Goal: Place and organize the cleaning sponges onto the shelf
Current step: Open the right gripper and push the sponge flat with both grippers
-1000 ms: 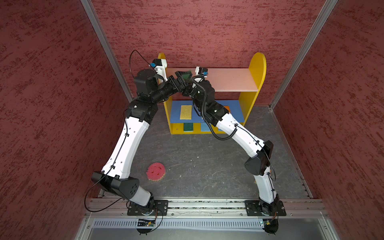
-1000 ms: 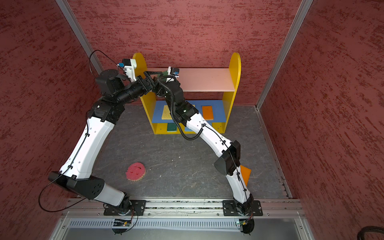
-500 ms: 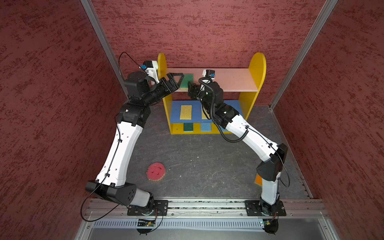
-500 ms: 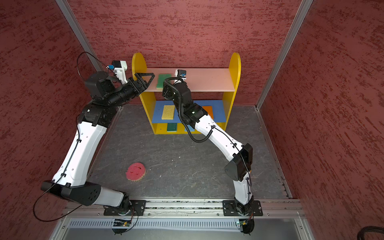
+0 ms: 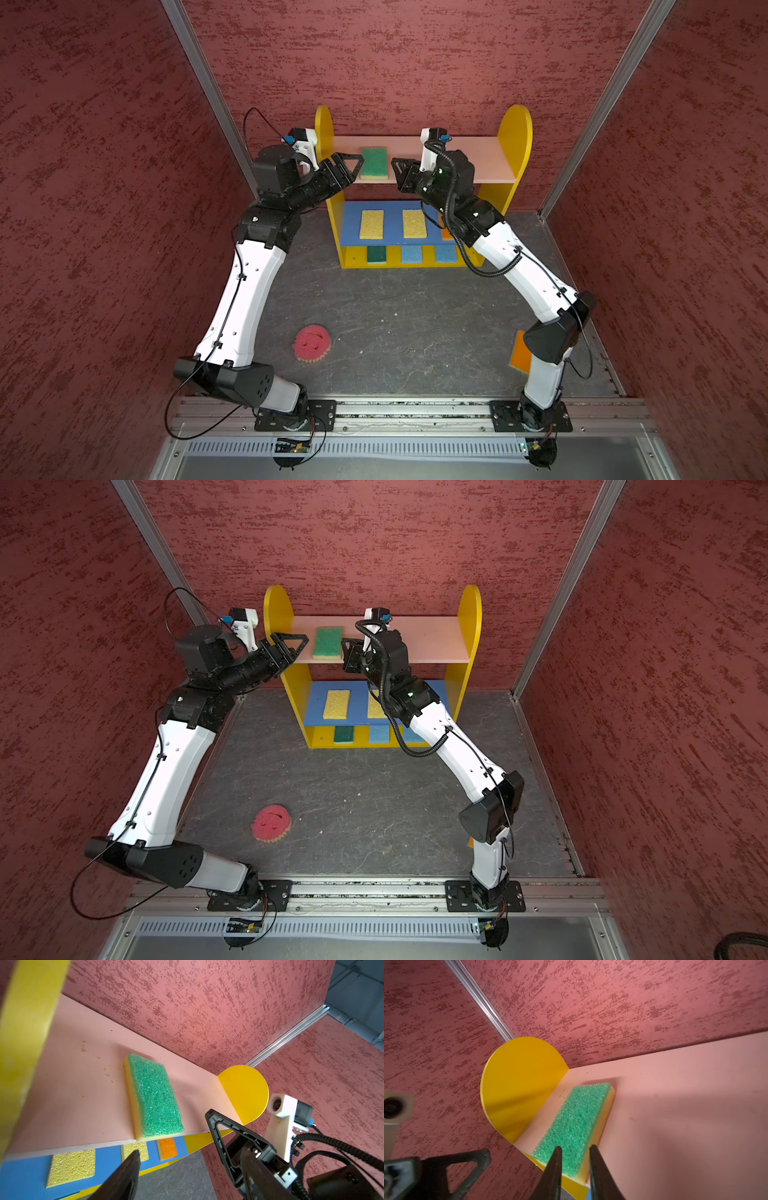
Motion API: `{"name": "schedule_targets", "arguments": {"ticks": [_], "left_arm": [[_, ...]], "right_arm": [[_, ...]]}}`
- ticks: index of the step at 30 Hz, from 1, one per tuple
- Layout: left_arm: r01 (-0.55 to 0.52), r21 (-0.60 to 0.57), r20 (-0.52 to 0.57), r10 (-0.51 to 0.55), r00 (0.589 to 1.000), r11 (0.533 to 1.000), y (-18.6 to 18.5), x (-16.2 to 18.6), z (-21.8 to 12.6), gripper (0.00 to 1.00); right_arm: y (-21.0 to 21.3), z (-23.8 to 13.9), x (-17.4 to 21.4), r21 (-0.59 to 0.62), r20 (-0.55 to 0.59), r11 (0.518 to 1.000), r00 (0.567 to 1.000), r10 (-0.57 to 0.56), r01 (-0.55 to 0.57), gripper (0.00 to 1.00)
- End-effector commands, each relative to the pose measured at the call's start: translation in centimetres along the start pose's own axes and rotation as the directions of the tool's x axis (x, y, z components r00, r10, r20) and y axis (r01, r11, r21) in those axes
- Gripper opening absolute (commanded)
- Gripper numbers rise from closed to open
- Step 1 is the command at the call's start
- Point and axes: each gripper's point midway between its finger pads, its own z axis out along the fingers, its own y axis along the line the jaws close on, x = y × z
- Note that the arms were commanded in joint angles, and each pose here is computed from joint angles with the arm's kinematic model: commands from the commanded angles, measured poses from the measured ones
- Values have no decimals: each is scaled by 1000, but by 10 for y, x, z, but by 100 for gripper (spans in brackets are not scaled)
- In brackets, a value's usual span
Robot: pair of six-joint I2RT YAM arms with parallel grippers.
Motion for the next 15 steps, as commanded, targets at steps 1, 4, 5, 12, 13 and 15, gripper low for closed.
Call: {"name": "schedule_targets", "arguments": {"ticks": [1,4,5,12,13,15], "left_arm": [[4,10,-52,-4,999,1000,1,11,15,73],[0,6,-72,0,997,1000,2,16,24,72],[0,5,-73,1,997,1000,2,17,25,72],[-4,-8,-58,4,998,1000,6,14,31,70],[-5,-7,-57,5,998,1000,6,14,31,70],[-6,-8,-55,5,998,1000,6,12,32,69]], "right_arm": [[5,9,20,-39,-104,998,994,40,-44,24],[4,16,25,-43,-123,998,991,47,-53,25],[3,18,26,-44,-127,997,991,50,-56,25],[-4,29,33,-40,-152,996,986,72,-79,25],[-5,30,34,-42,-154,996,985,76,-84,25],[-7,33,35,-45,-157,995,984,85,-93,25]]}}
